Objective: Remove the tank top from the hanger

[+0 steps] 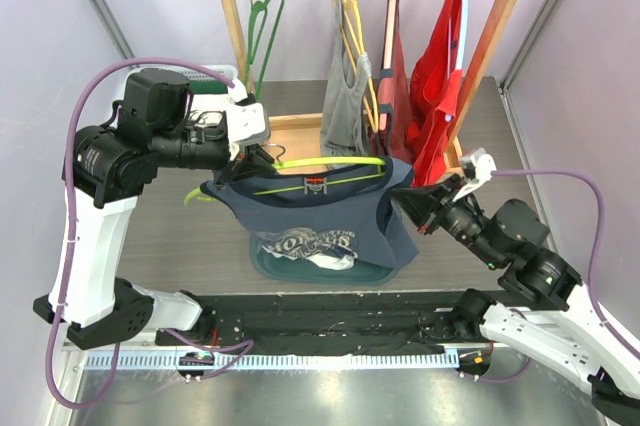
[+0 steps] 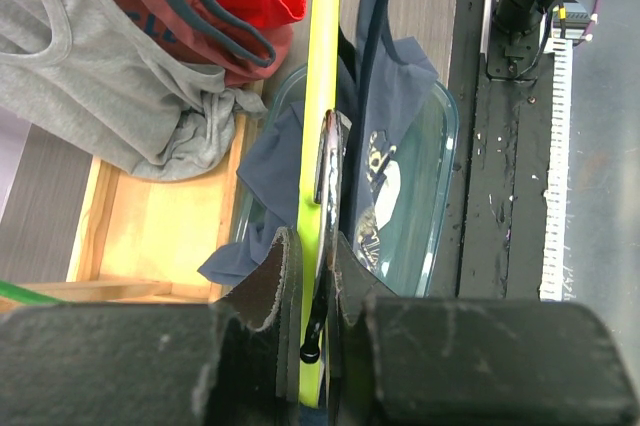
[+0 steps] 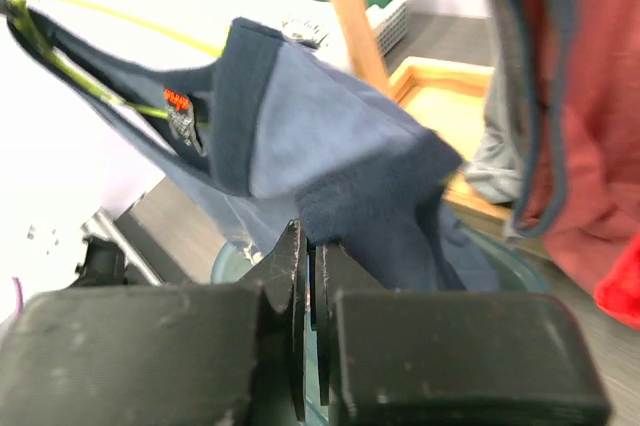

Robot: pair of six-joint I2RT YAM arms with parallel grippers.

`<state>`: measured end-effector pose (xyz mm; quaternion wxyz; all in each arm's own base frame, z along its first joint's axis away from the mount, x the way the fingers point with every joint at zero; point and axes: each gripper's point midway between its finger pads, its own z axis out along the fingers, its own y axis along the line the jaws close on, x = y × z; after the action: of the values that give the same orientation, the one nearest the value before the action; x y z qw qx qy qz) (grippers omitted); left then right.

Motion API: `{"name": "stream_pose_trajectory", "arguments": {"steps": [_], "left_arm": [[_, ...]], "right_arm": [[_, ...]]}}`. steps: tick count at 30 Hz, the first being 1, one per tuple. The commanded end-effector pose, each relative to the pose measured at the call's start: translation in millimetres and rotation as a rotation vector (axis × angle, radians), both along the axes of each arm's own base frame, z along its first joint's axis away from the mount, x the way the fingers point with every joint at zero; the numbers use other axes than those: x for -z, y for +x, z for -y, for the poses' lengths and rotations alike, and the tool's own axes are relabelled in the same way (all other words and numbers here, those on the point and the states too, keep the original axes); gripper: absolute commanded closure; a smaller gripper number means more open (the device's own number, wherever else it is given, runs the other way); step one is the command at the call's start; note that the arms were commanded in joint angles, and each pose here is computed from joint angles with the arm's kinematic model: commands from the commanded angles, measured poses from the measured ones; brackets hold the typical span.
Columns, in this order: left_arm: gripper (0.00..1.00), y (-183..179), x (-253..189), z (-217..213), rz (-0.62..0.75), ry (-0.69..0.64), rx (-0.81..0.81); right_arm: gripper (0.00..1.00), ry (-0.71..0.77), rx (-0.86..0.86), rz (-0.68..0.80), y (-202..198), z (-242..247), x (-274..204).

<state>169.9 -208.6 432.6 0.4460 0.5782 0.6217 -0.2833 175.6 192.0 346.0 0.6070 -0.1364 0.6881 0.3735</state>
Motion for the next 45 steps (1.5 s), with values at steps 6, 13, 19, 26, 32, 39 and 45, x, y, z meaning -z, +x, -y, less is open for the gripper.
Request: {"name": "stream_pose_trajectory", "arguments": {"steps": [6, 13, 19, 26, 32, 39, 45], "left_arm": [[1.0, -6.7, -8.1, 2.6, 0.004, -0.035, 0.026], [1.0, -10.4, -9.1, 1.0, 0.007, -0.035, 0.032], [1.0, -14.4, -10.7, 0.0, 0.014, -0.035, 0.047], [1.0, -15.3, -13.5, -1.0, 0.032, -0.038, 0.048], [1.0, -2.0, -9.6, 1.4, 0.061, -0.009, 0.041], [1.0, 21.4, -11.9, -2.1, 0.118, 0.022, -0.041], [1.0, -4.0, 7.0, 2.2, 0.066, 0.061, 0.112]], "right_arm": [[0.99, 0.102, 0.473, 0.023, 28.1, 87.3, -16.6], [0.99, 0.053, 0.605, -0.031, 40.1, 102.3, 0.0], [0.99, -0.04, 0.613, -0.083, 47.3, 95.1, 15.7], [0.99, -0.142, 0.357, -0.078, 40.4, 47.9, 21.4], [0.39, -0.227, 0.138, 0.004, 17.0, 27.8, -3.1], [0.31, -0.222, -0.01, 0.129, -19.7, 34.4, -59.0], [0.29, -0.265, -0.115, 0.243, -28.6, 22.2, -94.0]]}}
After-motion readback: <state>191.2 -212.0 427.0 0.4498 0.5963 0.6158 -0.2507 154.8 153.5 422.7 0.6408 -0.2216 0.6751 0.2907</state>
